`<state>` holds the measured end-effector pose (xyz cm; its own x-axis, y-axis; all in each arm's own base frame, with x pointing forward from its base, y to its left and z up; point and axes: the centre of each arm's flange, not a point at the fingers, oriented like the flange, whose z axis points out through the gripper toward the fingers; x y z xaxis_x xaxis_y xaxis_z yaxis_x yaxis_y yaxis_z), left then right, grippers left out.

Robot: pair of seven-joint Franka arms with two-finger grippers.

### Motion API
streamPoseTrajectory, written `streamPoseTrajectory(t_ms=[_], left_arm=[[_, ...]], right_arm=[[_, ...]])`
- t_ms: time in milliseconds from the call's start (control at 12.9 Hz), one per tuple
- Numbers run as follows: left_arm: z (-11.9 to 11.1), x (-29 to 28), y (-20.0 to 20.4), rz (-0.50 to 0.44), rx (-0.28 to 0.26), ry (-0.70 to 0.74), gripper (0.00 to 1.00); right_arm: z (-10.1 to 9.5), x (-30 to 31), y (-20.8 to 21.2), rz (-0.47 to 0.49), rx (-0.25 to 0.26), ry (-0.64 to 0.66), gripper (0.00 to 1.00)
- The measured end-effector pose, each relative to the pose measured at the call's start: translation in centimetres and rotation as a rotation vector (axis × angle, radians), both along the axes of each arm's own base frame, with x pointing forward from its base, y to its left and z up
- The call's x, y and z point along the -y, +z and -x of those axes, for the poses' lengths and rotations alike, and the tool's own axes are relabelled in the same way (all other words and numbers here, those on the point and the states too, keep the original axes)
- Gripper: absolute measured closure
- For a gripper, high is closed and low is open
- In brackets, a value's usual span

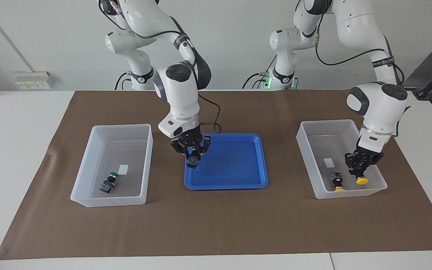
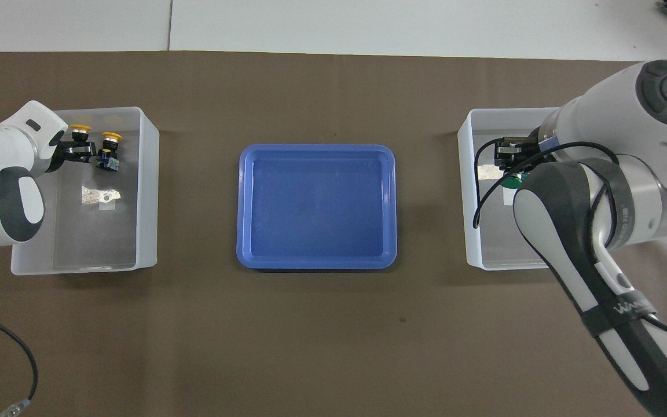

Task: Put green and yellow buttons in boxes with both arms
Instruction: 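Lower and release the buttons into the boxes with both grippers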

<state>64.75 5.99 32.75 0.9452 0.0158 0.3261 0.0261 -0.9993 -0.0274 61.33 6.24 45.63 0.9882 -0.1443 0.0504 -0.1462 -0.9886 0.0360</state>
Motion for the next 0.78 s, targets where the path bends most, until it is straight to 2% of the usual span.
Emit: streamPoseTrajectory(t_ms=[155, 233, 311, 388, 466, 699, 777], left_arm=[[0.0, 0.2, -0.1, 0.001, -0.001, -0.002, 0.57], [0.0, 0.2, -0.1, 0.001, -0.001, -0.003, 0.52], [0.0, 0.2, -0.1, 0.001, -0.001, -0.004, 0.41], [0.0, 0.2, -0.1, 0.001, -0.001, -0.004, 0.41], [0.0, 0.2, -0.1, 0.001, -0.001, -0.004, 0.33], [-0.1, 0.3, 0.1, 0.001, 0.004, -0.004, 0.30], [-0.2, 0.2, 0.5, 0.000, 0.010, -0.005, 0.22]], right_arm=[[1.5, 3.3, -2.8, 0.000, -0.028, -0.051, 0.59], [2.5, 4.4, -4.6, -0.003, -0.026, -0.066, 0.59], [3.5, 4.8, -6.4, -0.005, -0.018, -0.070, 0.59], [4.3, 4.8, -8.1, -0.008, -0.008, -0.069, 0.59], [4.9, 5.0, -9.4, -0.009, -0.002, -0.071, 0.59], [6.1, 6.0, -11.5, -0.011, -0.002, -0.086, 0.59], [6.3, 6.2, -11.9, -0.011, -0.003, -0.090, 0.59]])
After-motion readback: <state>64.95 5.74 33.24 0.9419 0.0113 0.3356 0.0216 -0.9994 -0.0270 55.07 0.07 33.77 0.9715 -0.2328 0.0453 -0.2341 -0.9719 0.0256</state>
